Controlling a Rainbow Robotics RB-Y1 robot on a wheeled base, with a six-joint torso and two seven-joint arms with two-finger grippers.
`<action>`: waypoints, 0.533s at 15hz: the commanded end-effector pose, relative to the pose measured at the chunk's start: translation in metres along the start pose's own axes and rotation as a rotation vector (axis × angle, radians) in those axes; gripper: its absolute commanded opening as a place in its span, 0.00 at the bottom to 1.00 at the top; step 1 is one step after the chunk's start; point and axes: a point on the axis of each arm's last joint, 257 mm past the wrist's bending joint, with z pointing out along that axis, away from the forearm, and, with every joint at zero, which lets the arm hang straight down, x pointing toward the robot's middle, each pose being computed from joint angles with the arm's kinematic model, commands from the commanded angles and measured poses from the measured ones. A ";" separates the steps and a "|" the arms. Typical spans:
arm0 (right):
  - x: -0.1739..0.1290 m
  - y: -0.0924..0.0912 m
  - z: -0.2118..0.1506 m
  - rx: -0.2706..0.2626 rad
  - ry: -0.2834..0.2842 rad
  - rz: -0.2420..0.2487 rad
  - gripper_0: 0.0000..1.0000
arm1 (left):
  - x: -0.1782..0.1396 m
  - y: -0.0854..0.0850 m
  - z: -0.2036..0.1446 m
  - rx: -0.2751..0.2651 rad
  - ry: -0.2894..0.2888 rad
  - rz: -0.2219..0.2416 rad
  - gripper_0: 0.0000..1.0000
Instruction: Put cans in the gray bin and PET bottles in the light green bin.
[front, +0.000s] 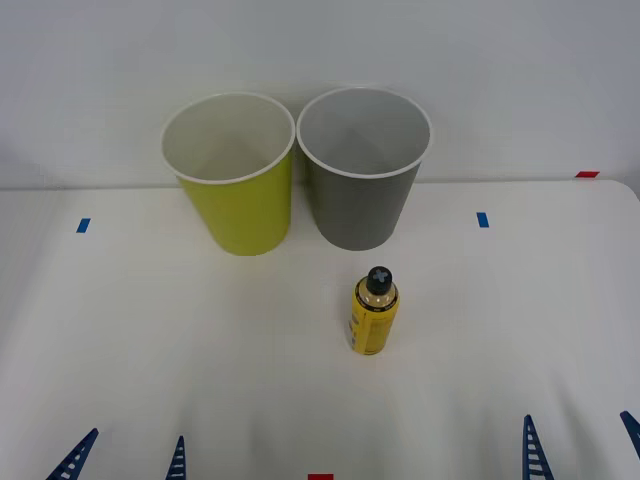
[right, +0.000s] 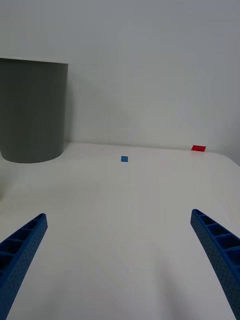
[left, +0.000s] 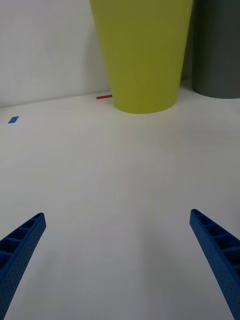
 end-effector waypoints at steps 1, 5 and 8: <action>0.000 0.000 0.000 0.000 0.000 0.000 1.00 | 0.000 0.000 0.000 0.000 0.000 0.000 1.00; 0.000 0.000 0.000 0.000 0.000 0.000 1.00 | 0.000 0.000 0.000 0.000 0.000 0.000 1.00; 0.000 0.000 0.000 0.000 0.000 0.000 1.00 | 0.000 0.000 0.000 0.000 0.000 0.000 1.00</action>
